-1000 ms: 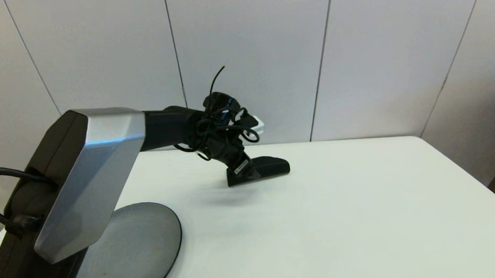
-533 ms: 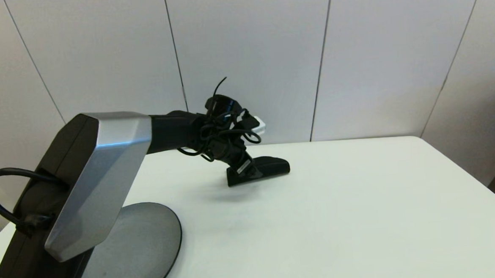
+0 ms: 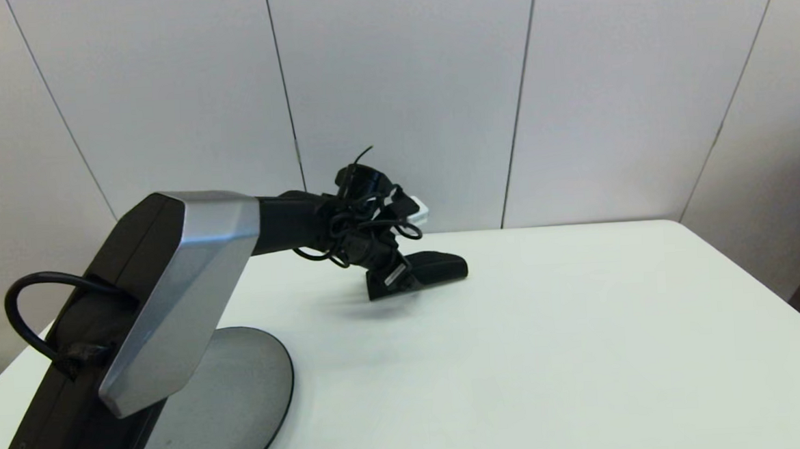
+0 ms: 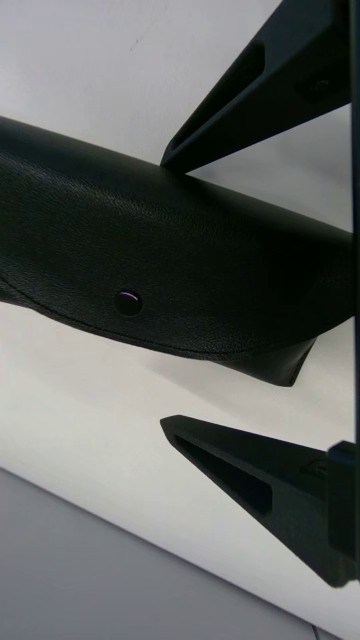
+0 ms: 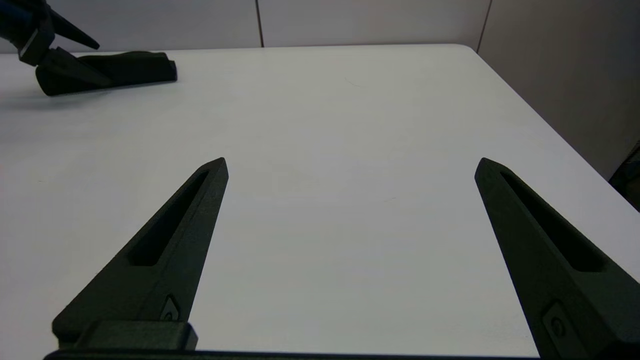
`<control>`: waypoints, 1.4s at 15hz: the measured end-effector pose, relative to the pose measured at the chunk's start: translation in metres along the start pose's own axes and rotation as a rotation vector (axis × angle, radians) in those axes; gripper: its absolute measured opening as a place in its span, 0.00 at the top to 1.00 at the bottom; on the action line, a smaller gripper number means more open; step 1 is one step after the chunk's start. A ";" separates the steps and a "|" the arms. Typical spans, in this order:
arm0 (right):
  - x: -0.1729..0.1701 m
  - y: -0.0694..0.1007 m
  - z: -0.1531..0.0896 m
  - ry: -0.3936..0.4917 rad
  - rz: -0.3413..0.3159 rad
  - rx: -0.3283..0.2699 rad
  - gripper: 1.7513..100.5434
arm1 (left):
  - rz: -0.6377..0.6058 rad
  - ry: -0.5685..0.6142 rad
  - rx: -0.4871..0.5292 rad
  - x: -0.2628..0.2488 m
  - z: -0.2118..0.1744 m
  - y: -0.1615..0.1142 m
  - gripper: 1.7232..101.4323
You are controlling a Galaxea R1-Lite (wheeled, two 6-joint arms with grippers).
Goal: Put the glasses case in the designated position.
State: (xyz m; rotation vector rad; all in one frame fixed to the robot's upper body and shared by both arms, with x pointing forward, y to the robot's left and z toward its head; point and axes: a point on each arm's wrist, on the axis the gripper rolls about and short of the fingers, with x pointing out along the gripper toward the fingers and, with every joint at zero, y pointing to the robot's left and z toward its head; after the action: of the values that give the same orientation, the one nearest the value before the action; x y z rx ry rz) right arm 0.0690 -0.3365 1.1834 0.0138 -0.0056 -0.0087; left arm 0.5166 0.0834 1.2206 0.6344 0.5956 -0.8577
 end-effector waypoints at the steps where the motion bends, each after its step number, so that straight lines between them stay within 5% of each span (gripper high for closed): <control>1: 0.000 0.000 0.000 0.000 0.000 0.000 0.03 | -0.001 0.003 -0.001 0.001 -0.001 0.000 0.04; 4: 0.000 0.000 0.000 0.000 0.000 0.000 0.03 | -0.005 0.007 -0.002 0.002 -0.002 0.000 0.04; 8: 0.000 0.000 0.000 0.000 0.000 0.000 0.03 | -0.005 0.010 -0.004 0.003 -0.003 0.001 0.38; 13: 0.000 0.000 0.000 0.000 0.000 0.000 0.03 | 0.002 0.006 -0.008 0.002 -0.004 0.004 0.65; 21: 0.000 0.000 0.000 0.000 0.000 0.000 0.03 | 0.047 -0.032 -0.032 -0.026 0.005 0.017 0.74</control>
State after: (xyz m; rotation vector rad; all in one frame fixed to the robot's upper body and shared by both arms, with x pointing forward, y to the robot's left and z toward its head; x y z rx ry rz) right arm 0.0690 -0.3365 1.1834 0.0134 -0.0060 -0.0087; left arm 0.5183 0.1009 1.2462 0.6023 0.5628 -0.8117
